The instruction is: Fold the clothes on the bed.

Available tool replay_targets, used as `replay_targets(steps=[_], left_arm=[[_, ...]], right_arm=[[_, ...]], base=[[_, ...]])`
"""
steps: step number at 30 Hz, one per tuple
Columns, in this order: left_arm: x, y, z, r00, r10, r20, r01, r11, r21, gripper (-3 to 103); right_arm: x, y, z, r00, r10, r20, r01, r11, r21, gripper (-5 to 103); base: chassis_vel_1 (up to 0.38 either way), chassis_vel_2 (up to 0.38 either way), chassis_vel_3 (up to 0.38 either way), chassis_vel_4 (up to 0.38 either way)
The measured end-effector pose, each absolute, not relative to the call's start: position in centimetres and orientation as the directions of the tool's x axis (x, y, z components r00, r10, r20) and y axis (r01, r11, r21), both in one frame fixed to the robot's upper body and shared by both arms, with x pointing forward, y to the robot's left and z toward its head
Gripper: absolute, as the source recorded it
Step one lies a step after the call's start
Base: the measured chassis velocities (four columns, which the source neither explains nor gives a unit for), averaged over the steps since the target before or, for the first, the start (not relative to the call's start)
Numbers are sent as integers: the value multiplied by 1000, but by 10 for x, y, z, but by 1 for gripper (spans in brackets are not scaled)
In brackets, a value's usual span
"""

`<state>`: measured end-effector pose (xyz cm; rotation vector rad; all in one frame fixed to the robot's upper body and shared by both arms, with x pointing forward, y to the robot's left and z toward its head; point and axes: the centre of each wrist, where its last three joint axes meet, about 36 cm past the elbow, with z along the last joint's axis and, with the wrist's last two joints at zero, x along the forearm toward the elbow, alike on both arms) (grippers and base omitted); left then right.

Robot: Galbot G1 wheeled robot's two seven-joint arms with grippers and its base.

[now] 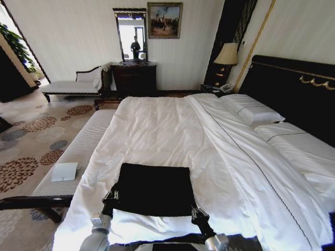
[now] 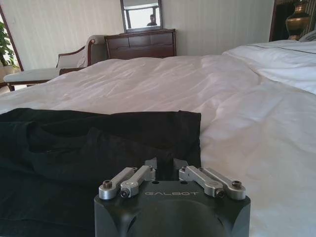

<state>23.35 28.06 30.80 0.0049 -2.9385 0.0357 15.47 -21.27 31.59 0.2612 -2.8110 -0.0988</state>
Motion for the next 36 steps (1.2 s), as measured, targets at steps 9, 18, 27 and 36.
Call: replay_targets(steps=[9,18,27,36], left_arm=[[235,309,339,-989,-25,147,-27,1000,-16,68],[298,329,356,-983,-63,174,-85,989,-122,98],[371,329,345,-911,32,410,-86,960,-265,100],[438,381,378,-885,253,391,71,903,-423,100]], right_arm=[[144,-218,326,-940,-183,287,-158,982,106,46],[150,-229,340,-954,-150,260,-121,985,121,80],[158,-224,340,-953,-151,264,-127,987,103,100],[160,-223,345,-955,-140,263,-118,988,98,100]], base=[[0,0,0,0],[0,0,0,0],[0,0,0,0],[0,0,0,0]])
